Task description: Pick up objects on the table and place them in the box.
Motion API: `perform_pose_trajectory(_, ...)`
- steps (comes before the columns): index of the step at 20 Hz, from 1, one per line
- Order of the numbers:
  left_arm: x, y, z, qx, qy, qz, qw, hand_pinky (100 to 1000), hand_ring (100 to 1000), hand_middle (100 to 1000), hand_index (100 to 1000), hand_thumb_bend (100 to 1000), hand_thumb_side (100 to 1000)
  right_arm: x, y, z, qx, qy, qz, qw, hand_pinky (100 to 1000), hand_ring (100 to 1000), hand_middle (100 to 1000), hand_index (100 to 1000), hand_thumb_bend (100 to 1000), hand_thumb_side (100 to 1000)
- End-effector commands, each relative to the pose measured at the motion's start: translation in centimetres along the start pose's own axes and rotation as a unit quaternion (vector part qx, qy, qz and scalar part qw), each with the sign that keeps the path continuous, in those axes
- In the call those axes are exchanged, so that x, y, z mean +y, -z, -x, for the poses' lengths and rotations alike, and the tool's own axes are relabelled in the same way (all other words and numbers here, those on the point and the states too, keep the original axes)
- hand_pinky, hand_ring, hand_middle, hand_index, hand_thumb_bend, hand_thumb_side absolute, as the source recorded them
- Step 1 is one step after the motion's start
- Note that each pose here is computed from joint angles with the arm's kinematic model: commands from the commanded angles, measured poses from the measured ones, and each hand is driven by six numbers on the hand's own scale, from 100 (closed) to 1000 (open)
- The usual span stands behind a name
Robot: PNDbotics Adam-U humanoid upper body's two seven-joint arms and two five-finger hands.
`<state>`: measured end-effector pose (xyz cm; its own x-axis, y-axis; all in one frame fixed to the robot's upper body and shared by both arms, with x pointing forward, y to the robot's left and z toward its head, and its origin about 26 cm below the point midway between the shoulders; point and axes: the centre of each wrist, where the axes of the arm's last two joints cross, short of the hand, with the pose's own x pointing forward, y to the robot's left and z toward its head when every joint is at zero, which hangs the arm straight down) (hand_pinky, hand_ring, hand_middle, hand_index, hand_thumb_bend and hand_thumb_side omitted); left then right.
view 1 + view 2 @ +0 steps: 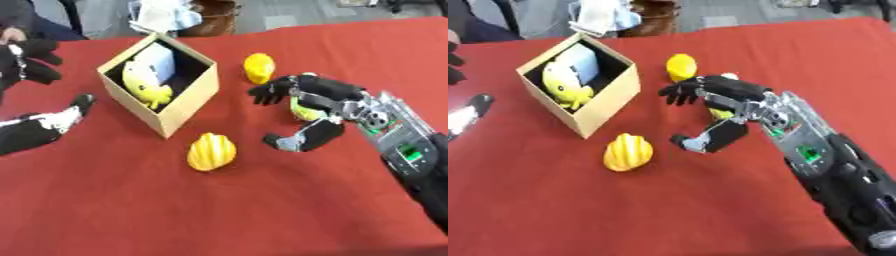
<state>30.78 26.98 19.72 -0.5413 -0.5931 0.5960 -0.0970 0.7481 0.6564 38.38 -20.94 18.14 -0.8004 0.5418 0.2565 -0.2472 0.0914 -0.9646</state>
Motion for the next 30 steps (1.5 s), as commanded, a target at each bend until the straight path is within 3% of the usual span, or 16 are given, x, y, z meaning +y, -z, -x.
perform_pose_trajectory(1,0.2,0.4,-0.7,-0.016,-0.003,0.002,1.000,652,616,634,813,487,260,-0.5,2.5,-0.8,-0.004,-0.011,-0.028,1.000,731,771,781,939,304,442)
perform_pose_trajectory(5,0.1,0.4,-0.6,-0.015,-0.004,0.005,1.000,653,615,633,814,488,267,-0.6,4.8,-0.3,0.010,-0.020,-0.065,0.998,731,771,781,938,307,445)
perform_pose_trajectory(15,0.0,0.5,-0.6,-0.016,-0.005,0.009,1.000,653,615,633,814,486,265,1.5,5.9,3.0,0.015,-0.027,-0.070,0.997,729,769,779,936,309,444)
perform_pose_trajectory(21,0.0,0.5,-0.6,-0.017,-0.005,0.009,1.000,653,615,633,814,486,265,1.8,5.9,3.3,0.014,-0.030,-0.069,0.997,729,769,779,936,309,444)
perform_pose_trajectory(25,0.0,0.6,-0.6,-0.016,-0.005,0.011,1.000,654,615,634,814,479,267,3.3,6.6,3.2,0.008,-0.037,-0.107,0.994,735,770,778,921,317,443)
perform_pose_trajectory(28,0.0,0.6,-0.6,-0.016,-0.004,0.013,1.000,654,616,635,815,479,268,3.6,6.9,2.9,-0.002,-0.048,-0.116,0.992,736,771,778,916,334,471)
perform_pose_trajectory(30,0.0,0.6,-0.5,-0.015,-0.003,0.013,1.000,654,616,635,815,478,268,3.4,7.0,2.6,-0.011,-0.054,-0.114,0.992,736,770,777,915,315,442)
